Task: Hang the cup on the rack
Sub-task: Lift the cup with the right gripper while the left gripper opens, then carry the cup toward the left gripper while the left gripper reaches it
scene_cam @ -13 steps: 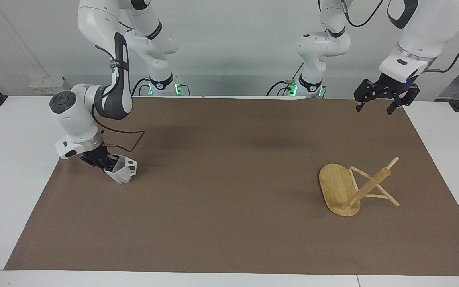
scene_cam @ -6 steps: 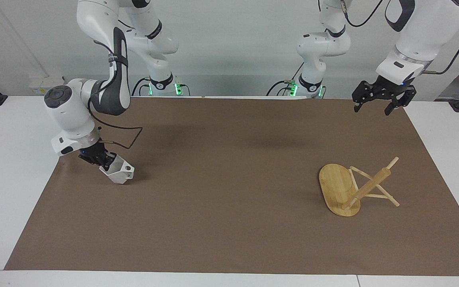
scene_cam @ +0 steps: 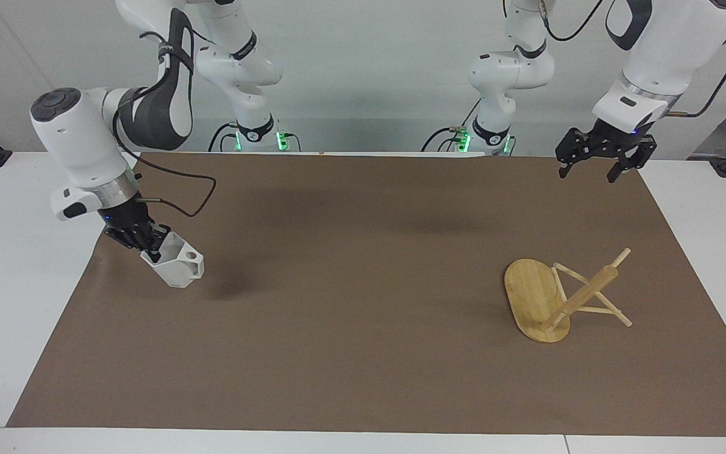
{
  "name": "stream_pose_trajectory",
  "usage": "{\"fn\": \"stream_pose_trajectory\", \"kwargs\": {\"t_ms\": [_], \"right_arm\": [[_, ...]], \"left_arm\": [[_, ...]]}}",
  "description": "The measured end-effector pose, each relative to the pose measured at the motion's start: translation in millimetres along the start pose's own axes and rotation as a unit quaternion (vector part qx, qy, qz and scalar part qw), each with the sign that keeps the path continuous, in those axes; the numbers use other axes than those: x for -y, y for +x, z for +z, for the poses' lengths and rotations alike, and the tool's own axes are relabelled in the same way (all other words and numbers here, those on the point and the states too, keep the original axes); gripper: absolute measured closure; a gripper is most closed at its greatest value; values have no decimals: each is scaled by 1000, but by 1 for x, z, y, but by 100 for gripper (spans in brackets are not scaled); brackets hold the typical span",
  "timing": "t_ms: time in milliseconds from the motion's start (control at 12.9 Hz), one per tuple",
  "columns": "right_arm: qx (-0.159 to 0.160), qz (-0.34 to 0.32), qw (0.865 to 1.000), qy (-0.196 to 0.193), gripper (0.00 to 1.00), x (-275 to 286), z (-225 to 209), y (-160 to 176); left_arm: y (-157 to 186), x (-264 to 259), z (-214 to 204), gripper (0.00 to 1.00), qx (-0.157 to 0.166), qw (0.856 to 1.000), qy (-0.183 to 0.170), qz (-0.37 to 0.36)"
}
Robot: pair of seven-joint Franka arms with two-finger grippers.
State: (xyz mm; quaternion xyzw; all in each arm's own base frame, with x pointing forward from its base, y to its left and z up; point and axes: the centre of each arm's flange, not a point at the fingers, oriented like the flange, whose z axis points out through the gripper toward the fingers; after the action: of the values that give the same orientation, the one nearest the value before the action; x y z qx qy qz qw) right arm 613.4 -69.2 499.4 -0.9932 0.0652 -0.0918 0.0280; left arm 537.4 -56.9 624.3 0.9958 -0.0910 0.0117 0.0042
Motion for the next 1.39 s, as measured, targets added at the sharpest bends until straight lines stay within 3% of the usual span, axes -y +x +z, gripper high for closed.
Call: {"fn": "stream_pose_trajectory", "kwargs": {"t_ms": [155,386,541,850,1005,1159,1391], "right_arm": [[5,-17,1000,20,96,29,-32,1],[36,-8,992,125,96,71,-70,-9],[49,-13,984,168,96,86,-87,-18],[84,-49,961,260,96,159,-103,-41],[96,-62,949,295,96,189,-106,-50],[118,-70,934,328,96,211,-109,-61],[144,-71,918,364,96,243,-108,-80]], "left_arm": [[0,0,0,0,-1,1000,0,0],[2,-4,-1,0,-7,1000,-6,2],[3,-8,-1,0,-11,1000,-23,-4],[10,-19,4,0,-18,988,-91,-127],[19,-24,9,0,-13,966,-131,-223],[31,-27,16,0,-4,929,-165,-331],[37,-34,21,0,21,870,-181,-459]]}}
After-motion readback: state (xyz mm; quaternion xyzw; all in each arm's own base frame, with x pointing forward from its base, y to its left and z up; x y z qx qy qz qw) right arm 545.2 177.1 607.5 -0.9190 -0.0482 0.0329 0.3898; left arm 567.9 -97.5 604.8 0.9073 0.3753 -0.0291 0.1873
